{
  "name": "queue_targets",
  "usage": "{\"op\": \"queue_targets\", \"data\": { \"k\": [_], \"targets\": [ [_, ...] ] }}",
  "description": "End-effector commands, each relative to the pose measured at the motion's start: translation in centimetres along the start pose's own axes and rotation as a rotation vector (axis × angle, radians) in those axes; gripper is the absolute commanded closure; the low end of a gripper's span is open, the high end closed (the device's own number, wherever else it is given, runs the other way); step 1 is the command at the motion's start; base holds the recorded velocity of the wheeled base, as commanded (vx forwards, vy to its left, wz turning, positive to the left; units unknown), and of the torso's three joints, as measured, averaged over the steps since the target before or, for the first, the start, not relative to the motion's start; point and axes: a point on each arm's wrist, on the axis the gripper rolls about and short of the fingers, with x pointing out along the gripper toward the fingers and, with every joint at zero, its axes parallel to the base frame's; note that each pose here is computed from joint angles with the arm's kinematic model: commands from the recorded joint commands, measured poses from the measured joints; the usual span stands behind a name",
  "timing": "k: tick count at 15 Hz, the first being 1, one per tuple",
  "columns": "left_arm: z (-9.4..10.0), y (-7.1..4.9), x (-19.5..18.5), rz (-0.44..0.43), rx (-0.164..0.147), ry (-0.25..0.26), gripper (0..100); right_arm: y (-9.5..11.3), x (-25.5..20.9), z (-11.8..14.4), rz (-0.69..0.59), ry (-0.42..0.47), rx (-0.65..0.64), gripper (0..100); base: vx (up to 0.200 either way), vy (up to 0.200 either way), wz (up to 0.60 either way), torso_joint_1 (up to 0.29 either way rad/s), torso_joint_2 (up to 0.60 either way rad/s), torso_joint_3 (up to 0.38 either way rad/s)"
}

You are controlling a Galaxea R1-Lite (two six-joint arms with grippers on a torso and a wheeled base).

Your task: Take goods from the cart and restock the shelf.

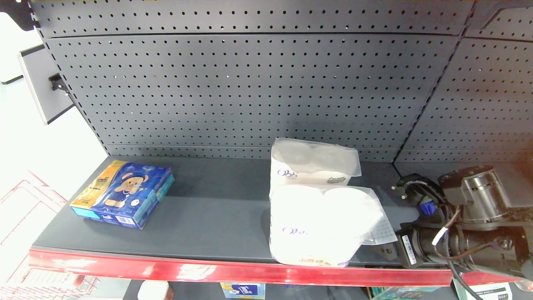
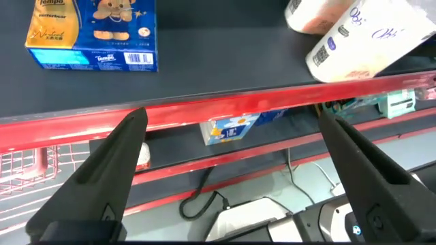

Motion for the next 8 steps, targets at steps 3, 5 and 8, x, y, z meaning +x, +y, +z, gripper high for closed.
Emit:
{"op": "queue_targets", "data": {
  "k": [3,5,8],
  "targets": [
    [0.01,0.00,-0.03,0.000,0.000,-0.002,0,0.17,0.82,0.33,0.000,0.016,-0.004,0,0.000,0.000,0.00,0.000,0.00,0.000],
    [0.00,0.00,-0.06,0.000,0.000,-0.004,0,0.52,1.07,0.91,0.007,0.006,-0.012,0,0.000,0.000,0.00,0.000,0.00,0.000],
    [-0.01,0.00,-0.09,-0.001,0.000,-0.005,0,0.86,1.27,1.07,0.005,0.004,-0.020,0,0.000,0.000,0.00,0.000,0.00,0.000]
  ]
}}
